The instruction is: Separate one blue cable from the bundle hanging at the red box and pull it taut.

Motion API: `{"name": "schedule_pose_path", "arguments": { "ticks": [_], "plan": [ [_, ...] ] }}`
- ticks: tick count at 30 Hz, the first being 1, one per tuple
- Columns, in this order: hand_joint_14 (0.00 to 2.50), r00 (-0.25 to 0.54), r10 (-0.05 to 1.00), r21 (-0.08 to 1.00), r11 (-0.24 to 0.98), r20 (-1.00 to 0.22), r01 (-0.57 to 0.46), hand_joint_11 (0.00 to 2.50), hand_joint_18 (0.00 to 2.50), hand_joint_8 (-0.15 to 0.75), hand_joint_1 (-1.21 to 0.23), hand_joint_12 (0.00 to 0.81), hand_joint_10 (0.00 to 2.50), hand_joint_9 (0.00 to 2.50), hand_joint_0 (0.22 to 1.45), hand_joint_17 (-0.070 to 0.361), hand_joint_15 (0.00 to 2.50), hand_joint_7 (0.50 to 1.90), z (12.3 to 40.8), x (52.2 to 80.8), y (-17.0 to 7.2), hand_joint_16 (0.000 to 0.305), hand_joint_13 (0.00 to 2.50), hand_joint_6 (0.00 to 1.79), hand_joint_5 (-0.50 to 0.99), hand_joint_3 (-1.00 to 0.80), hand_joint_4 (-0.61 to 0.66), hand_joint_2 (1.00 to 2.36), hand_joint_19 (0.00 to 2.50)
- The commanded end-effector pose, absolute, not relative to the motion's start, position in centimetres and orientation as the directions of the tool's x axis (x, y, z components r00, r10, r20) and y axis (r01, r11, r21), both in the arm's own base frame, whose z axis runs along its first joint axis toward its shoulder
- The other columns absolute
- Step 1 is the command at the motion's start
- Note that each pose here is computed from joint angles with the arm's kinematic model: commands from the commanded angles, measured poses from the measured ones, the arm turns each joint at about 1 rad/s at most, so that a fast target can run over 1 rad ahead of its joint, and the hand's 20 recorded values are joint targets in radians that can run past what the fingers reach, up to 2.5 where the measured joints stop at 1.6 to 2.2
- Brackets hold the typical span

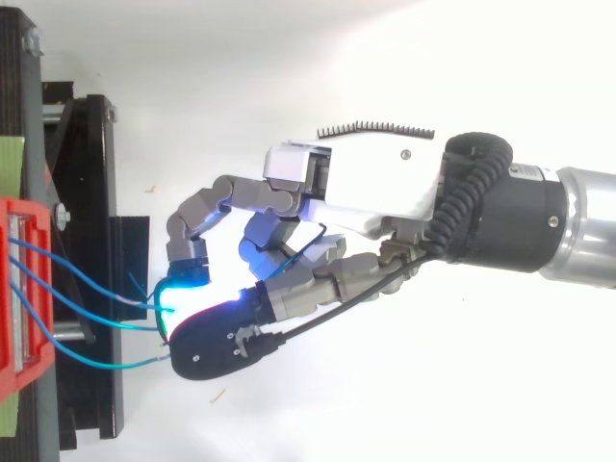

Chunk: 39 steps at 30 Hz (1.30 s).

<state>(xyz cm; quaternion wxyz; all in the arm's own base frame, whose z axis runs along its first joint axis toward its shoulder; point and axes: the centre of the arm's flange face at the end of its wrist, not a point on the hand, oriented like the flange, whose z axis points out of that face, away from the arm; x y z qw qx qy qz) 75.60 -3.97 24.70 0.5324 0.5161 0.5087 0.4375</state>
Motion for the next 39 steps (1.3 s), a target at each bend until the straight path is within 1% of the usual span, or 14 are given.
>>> {"name": "schedule_pose_path", "arguments": {
  "ticks": [1, 17, 22, 23, 28, 39],
  "plan": [
    [1.65, 0.100, 0.991, 0.995, 0.084, -0.090, 0.059, 1.66, 1.20, 0.393, -0.71, 0.411, 1.42, 1.08, 0.73, 0.105, 1.47, 1.08, 24.70, 75.60, -3.97, 0.047, 0.95, 0.87, -0.23, -0.21, 0.13, 1.02, 1.25],
    [1.66, 0.099, 0.991, 0.995, 0.085, -0.090, 0.061, 1.65, 1.20, 0.392, -0.71, 0.409, 1.42, 1.08, 0.73, 0.105, 1.46, 1.09, 24.63, 75.56, -3.97, 0.047, 0.95, 0.86, -0.22, -0.21, 0.13, 1.02, 1.25],
    [1.65, 0.099, 0.991, 0.995, 0.085, -0.090, 0.061, 1.69, 1.20, 0.395, -0.71, 0.412, 1.41, 1.08, 0.73, 0.105, 1.47, 1.09, 24.63, 75.56, -3.97, 0.047, 0.95, 0.86, -0.22, -0.20, 0.13, 1.02, 1.25],
    [1.65, 0.099, 0.991, 0.995, 0.085, -0.090, 0.061, 1.67, 1.20, 0.396, -0.71, 0.403, 1.42, 1.08, 0.73, 0.105, 1.47, 1.08, 24.63, 75.56, -3.97, 0.047, 0.95, 0.87, -0.22, -0.20, 0.13, 1.02, 1.25],
    [1.65, 0.099, 0.991, 0.995, 0.085, -0.090, 0.061, 1.69, 1.20, 0.394, -0.71, 0.412, 1.41, 1.08, 0.73, 0.106, 1.46, 1.09, 24.63, 75.56, -3.97, 0.047, 0.95, 0.86, -0.22, -0.21, 0.13, 1.02, 1.24],
    [1.65, 0.099, 0.991, 0.995, 0.085, -0.090, 0.061, 1.66, 1.19, 0.393, -0.71, 0.407, 1.42, 1.08, 0.73, 0.105, 1.46, 1.08, 24.63, 75.56, -3.97, 0.047, 0.95, 0.87, -0.22, -0.20, 0.13, 1.02, 1.24]
  ]
}}
